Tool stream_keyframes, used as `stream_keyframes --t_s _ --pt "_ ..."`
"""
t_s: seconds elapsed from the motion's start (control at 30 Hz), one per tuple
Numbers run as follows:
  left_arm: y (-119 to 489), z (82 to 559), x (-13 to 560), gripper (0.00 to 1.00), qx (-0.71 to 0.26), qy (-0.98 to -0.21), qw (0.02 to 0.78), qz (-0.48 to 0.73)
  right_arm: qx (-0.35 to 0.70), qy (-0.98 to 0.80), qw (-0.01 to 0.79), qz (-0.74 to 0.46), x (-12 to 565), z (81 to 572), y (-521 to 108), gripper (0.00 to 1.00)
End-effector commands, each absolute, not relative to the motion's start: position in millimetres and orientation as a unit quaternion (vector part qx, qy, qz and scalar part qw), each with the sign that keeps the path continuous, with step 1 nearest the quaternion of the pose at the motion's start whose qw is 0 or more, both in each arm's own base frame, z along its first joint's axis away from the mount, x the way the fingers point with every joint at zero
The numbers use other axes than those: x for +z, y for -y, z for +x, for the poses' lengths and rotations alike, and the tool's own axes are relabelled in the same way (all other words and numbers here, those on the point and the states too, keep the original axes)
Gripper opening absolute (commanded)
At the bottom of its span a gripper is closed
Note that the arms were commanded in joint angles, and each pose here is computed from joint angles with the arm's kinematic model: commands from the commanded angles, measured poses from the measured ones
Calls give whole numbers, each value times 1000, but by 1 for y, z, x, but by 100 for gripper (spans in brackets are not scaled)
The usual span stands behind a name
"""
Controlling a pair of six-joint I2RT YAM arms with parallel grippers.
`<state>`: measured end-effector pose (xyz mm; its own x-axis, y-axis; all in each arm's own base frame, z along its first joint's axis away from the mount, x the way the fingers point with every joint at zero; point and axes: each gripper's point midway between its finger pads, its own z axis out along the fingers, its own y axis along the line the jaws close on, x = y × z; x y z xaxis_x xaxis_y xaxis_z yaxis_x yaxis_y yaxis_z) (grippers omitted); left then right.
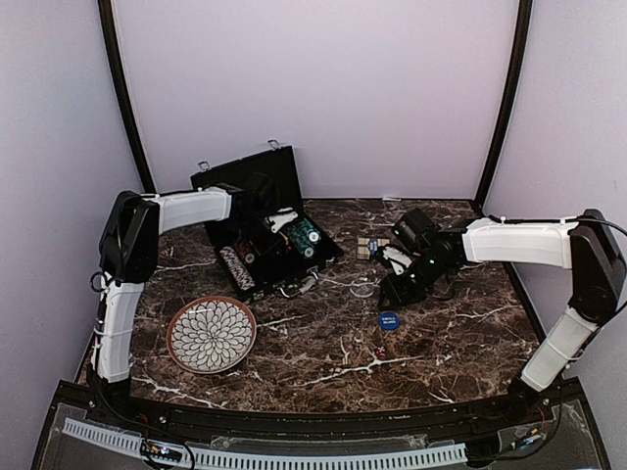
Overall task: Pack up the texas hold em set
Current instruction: Place the dice in the slot, then adjust the dice at the slot.
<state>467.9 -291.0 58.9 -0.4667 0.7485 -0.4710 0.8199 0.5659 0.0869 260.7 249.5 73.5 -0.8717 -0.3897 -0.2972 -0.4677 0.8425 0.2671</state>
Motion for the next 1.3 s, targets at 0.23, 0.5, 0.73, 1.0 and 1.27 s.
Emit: stream_keyframes --t_s 0.23,0.5,0.73,1.0,1.27 --pt "290 471 96 25 -91 -851 277 437 169 -952 127 -220 80 262 -246 43" --pt "290 475 85 23 -100 -856 266 431 166 -953 125 -220 78 261 -245 43" --pt "287 474 68 19 -102 -862 247 431 166 -953 123 -221 77 261 -245 43" --pt "287 474 59 17 -105 -865 237 429 167 -953 120 -221 74 259 -245 43" --pt "284 475 54 17 -105 -869 231 425 167 -954 118 -221 73 258 -245 42"
